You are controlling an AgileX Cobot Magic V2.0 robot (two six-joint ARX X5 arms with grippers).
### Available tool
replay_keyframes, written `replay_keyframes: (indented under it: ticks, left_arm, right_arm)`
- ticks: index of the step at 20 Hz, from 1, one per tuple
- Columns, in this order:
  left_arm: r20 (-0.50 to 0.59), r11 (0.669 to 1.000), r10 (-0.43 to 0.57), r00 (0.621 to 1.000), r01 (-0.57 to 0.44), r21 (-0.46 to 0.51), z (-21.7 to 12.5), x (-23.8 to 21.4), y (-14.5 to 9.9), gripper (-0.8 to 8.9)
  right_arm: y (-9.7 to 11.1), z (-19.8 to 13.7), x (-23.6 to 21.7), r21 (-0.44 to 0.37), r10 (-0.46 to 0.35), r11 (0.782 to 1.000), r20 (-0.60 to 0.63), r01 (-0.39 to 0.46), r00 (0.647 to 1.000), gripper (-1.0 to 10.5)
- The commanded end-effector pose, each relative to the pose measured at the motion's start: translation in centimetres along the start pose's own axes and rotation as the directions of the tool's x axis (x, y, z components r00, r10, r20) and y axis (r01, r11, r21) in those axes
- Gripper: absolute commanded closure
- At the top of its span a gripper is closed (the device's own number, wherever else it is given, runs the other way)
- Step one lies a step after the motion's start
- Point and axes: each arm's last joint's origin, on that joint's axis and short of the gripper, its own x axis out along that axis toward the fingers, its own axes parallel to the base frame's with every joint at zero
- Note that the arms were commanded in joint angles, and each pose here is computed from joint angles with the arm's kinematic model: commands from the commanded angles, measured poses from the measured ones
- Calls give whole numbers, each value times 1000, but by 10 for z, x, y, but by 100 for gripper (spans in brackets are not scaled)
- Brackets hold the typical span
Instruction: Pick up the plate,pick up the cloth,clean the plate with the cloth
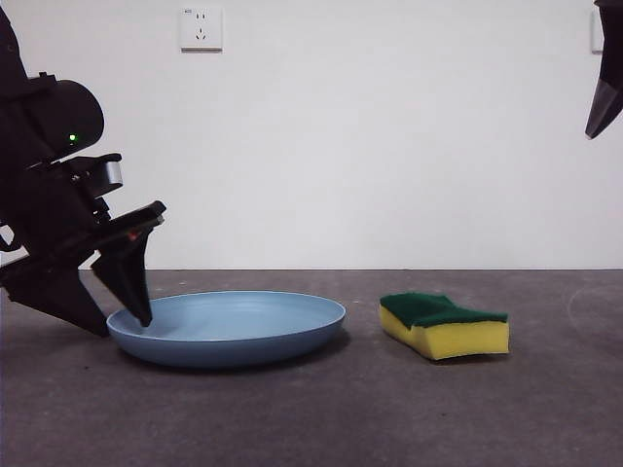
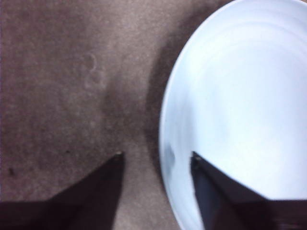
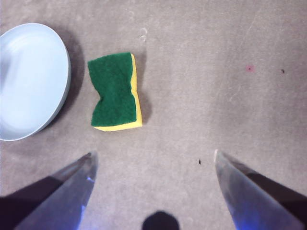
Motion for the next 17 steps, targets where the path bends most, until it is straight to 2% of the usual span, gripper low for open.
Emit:
replay_keyframes:
  ticks: [1,4,7,9,11,17]
  left_arm:
    - [-24,1000,-5,1000,6,25,-5,7,-1,821]
    - [-4,999,-10,1000,10,32,0,3,-3,821]
    - [28,998,-17,999,15,67,11,-15,-10,821]
    - [54,996,-21,998,16,88,17,-34,-16,821]
    - [83,993,-23,996,13,121,23,-56,-24,821]
    - [204,985,-47,978,11,173,22,-126,-43,821]
  right_arm:
    - [1,3,-1,-5,7,1000,21,-7,1000,538]
    - [7,8,1,-47,31,999,69,-28,997,539]
    - [24,17,9,-149,89,986,100,-73,991,546]
    - [36,24,22,-196,118,975,59,-104,991,610]
    - [47,33,41,-236,128,963,-9,-127,992,610]
    - [66,54,112,-343,16,936,-168,-74,986,609]
